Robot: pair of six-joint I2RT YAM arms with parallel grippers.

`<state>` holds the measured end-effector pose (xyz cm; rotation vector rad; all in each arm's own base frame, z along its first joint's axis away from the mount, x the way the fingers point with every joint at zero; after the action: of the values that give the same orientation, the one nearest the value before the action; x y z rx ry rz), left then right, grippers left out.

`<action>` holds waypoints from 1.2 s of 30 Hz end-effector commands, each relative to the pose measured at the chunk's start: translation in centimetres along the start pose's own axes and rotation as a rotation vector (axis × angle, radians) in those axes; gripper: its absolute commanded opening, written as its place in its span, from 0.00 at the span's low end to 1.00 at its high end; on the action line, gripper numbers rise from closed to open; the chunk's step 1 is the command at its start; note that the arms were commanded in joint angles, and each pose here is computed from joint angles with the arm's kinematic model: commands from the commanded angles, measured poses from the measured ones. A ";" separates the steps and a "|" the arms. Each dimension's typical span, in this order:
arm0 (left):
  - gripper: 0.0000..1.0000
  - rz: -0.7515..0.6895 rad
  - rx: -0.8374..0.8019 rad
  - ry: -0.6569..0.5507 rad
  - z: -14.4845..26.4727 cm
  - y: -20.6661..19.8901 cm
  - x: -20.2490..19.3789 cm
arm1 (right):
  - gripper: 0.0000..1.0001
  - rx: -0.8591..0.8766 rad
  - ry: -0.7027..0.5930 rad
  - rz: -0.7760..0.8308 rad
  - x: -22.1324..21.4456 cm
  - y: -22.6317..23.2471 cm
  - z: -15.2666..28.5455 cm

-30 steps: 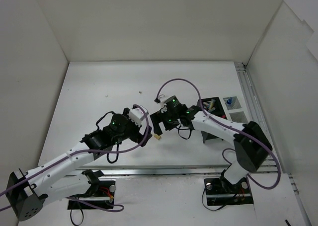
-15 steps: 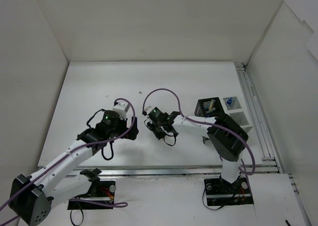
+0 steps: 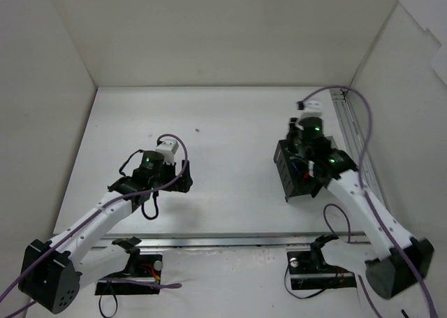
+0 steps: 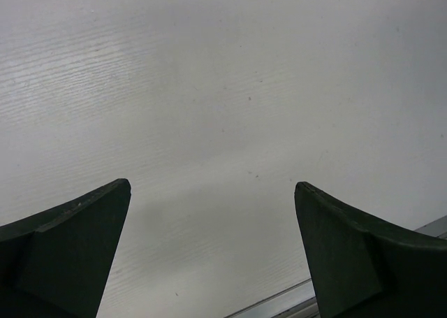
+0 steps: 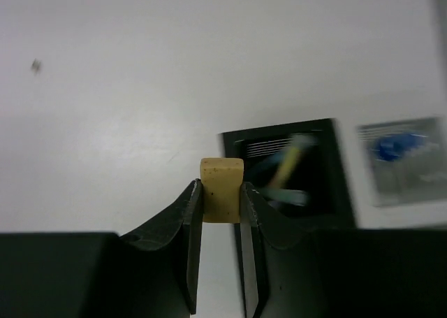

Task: Sort the stationery into containers
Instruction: Place the stationery in the storage box, then reset both arms

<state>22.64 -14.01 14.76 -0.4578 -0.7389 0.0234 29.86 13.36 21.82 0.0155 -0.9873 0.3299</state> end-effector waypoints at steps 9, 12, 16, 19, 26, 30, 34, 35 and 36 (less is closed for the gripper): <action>1.00 0.002 -0.099 -0.032 -1.2 -1.8 4.0 | 0.00 -0.527 0.145 -0.350 -6.4 -15.5 6.0; 1.00 0.002 -0.097 -0.026 -1.4 -1.7 4.3 | 0.00 -0.537 0.216 -0.381 -8.3 -16.1 5.2; 1.00 0.008 -0.110 -0.020 -1.4 -1.8 4.4 | 0.08 -0.556 0.273 -0.430 -10.1 -16.3 4.4; 1.00 0.011 -0.116 -0.019 -1.4 -1.7 4.6 | 0.40 -0.572 0.275 -0.434 -10.1 -16.6 4.4; 1.00 0.010 -0.124 -0.061 -0.4 -2.1 5.6 | 0.98 -0.643 0.046 -0.443 -5.5 -17.5 9.1; 1.00 0.000 -0.116 -0.123 1.2 -2.2 6.8 | 0.98 -0.689 -0.078 -0.460 -3.8 -17.8 12.4; 1.00 0.031 -0.005 -0.247 3.8 -1.1 8.4 | 0.98 -0.630 -0.168 -0.436 -2.7 -16.8 14.3; 1.00 0.042 0.022 -0.287 5.0 -0.7 8.6 | 0.98 -0.637 -0.192 -0.433 -2.5 -16.8 15.0; 1.00 0.057 0.051 -0.313 5.6 -0.3 8.8 | 0.98 -0.644 -0.200 -0.432 -2.5 -16.8 15.3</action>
<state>25.03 -12.59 19.72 -0.4859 -0.8612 0.0742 20.93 -5.40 28.81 -0.3111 -1.1622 -0.3882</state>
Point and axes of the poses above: each gripper's point midway between its finger pads, its own z axis back along the fingers, its own y axis along the line the jaws close on, x = y × z, the point moved 4 cm from there along z, back along the fingers, and after that the axes turned 13 degrees about z, right-handed, at the moved point
